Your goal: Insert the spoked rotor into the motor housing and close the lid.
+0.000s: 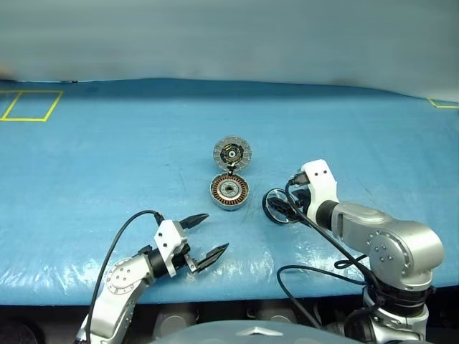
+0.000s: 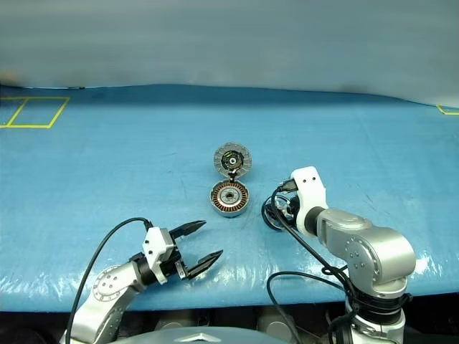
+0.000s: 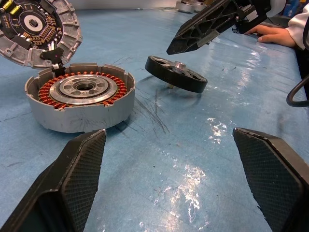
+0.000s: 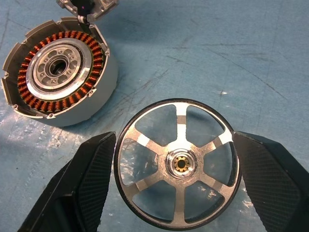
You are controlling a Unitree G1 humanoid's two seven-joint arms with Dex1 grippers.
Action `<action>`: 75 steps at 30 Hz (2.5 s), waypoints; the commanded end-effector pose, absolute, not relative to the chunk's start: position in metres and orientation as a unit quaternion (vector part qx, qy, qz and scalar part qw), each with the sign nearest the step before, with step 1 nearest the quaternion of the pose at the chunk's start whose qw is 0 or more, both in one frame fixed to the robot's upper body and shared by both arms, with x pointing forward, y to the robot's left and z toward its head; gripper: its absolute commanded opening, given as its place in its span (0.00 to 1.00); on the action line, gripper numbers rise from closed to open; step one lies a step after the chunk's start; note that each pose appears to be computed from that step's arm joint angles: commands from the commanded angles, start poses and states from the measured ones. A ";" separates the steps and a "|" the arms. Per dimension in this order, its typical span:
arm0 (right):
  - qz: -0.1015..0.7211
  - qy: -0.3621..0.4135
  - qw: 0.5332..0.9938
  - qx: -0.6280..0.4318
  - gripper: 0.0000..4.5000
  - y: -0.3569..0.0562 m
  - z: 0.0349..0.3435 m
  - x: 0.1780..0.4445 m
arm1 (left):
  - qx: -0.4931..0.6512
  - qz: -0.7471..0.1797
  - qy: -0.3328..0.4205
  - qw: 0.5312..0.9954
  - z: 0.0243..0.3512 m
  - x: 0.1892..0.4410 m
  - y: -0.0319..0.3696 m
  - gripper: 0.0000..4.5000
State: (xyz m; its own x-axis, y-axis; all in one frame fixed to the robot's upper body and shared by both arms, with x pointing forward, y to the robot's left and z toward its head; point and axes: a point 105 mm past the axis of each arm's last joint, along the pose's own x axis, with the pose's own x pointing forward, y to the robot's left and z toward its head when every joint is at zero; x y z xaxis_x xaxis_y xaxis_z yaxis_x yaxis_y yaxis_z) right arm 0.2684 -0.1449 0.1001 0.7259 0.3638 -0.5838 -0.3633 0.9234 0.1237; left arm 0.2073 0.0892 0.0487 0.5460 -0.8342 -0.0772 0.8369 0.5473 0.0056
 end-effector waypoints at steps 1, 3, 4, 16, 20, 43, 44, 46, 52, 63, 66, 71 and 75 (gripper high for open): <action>0.194 0.315 0.929 0.001 0.90 -0.147 0.101 0.266 | 0.018 -0.484 0.020 0.874 0.056 0.205 0.086 1.00; 0.193 0.320 0.927 0.001 0.90 -0.148 0.099 0.265 | 0.018 -0.484 0.021 0.875 0.055 0.205 0.086 1.00; 0.191 0.323 0.927 0.002 0.90 -0.149 0.097 0.265 | 0.019 -0.483 0.021 0.875 0.055 0.205 0.086 1.00; 0.190 0.341 0.920 0.002 0.70 -0.148 0.088 0.263 | 0.016 -0.485 0.022 0.874 0.055 0.204 0.087 1.00; 0.187 0.355 0.916 0.003 0.70 -0.147 0.082 0.265 | 0.014 -0.485 0.019 0.874 0.057 0.205 0.086 1.00; 0.260 0.302 0.908 -0.128 0.29 -0.147 0.120 0.269 | 0.010 -0.479 0.020 0.878 0.056 0.204 0.088 1.00; 0.290 0.292 0.900 -0.144 0.29 -0.141 0.128 0.266 | 0.011 -0.480 0.019 0.877 0.056 0.204 0.088 1.00; 0.339 0.279 0.881 -0.174 0.29 -0.131 0.135 0.261 | 0.012 -0.480 0.018 0.877 0.056 0.204 0.088 1.00; 0.426 0.197 0.860 -0.199 0.29 -0.081 0.150 0.273 | 0.038 -0.458 -0.002 0.888 0.057 0.210 0.091 1.00; 0.414 0.177 0.872 -0.194 0.29 -0.050 0.134 0.309 | 0.063 -0.419 -0.028 0.905 0.058 0.216 0.093 1.00; 0.418 0.186 0.867 -0.196 0.29 -0.051 0.131 0.308 | 0.059 -0.419 -0.027 0.906 0.058 0.215 0.091 1.00; 0.426 0.217 0.857 -0.193 0.29 -0.057 0.118 0.304 | 0.050 -0.425 -0.021 0.904 0.056 0.213 0.089 1.00; 0.441 0.230 0.846 -0.194 0.29 -0.056 0.113 0.298 | 0.045 -0.429 -0.016 0.902 0.055 0.211 0.087 1.00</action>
State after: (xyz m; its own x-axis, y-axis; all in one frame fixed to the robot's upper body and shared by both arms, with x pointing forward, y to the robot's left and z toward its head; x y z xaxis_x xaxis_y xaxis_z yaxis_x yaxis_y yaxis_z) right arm 0.3019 -0.0563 0.1121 0.5206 0.6467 -0.5575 -0.8227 0.5545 -0.1250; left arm 0.2129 0.0917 0.0488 0.6433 -0.7646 -0.0385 0.7638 0.6377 0.0998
